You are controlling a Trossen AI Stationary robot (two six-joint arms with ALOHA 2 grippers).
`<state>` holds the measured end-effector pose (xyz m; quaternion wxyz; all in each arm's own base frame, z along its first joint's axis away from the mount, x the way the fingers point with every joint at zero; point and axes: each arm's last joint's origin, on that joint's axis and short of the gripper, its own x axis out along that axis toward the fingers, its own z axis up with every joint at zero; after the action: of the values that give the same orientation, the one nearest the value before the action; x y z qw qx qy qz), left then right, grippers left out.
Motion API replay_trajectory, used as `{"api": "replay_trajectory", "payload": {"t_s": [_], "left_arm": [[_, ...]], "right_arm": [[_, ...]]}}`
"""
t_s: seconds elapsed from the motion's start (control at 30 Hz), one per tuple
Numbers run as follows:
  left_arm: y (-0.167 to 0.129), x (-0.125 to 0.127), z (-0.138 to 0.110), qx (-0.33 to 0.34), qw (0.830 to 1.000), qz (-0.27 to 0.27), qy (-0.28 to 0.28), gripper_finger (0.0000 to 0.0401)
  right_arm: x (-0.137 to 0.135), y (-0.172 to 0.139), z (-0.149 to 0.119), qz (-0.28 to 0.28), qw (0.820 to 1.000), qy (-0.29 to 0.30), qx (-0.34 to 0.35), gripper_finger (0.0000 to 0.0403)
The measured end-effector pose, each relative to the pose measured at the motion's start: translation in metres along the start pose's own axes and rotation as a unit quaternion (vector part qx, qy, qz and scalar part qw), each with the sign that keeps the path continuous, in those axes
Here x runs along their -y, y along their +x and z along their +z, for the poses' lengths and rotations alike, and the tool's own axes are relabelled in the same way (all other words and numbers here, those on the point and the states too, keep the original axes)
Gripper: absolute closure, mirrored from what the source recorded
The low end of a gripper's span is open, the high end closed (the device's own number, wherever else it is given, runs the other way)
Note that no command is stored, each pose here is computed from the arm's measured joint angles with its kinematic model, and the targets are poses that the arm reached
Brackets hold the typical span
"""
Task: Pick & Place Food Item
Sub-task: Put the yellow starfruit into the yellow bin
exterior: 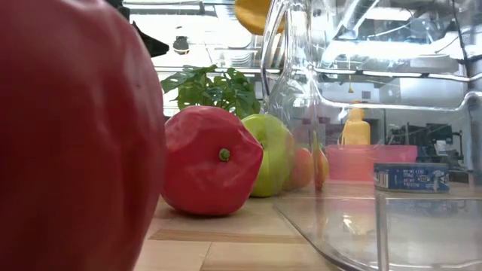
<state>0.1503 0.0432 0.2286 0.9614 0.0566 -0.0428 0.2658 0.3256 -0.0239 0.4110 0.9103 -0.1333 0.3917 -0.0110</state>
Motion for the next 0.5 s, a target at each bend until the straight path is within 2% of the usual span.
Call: {"api": "replay_trajectory", "payload": {"t_s": [0.17,0.3,0.4,0.5], "left_arm": [[0.0,0.0,0.0,0.002,1.0,0.0,-0.001,0.0311],[0.0,0.0,0.0,0.002,1.0,0.0,-0.001,0.0311],[0.0,0.0,0.0,0.001,1.0,0.0,-0.001,0.0311],[0.0,0.0,0.001,0.004,1.0,0.001,-0.001,0.0311]], "right_arm": [[0.003,0.013,-0.02,-0.022,0.999,0.0,0.039,0.0394],[0.006,0.032,-0.041,-0.058,0.993,0.009,0.107,0.0393],[0.007,0.039,-0.055,-0.086,0.982,0.017,0.165,0.0393],[0.006,0.042,-0.061,-0.109,0.963,0.035,0.244,0.0393]]}}
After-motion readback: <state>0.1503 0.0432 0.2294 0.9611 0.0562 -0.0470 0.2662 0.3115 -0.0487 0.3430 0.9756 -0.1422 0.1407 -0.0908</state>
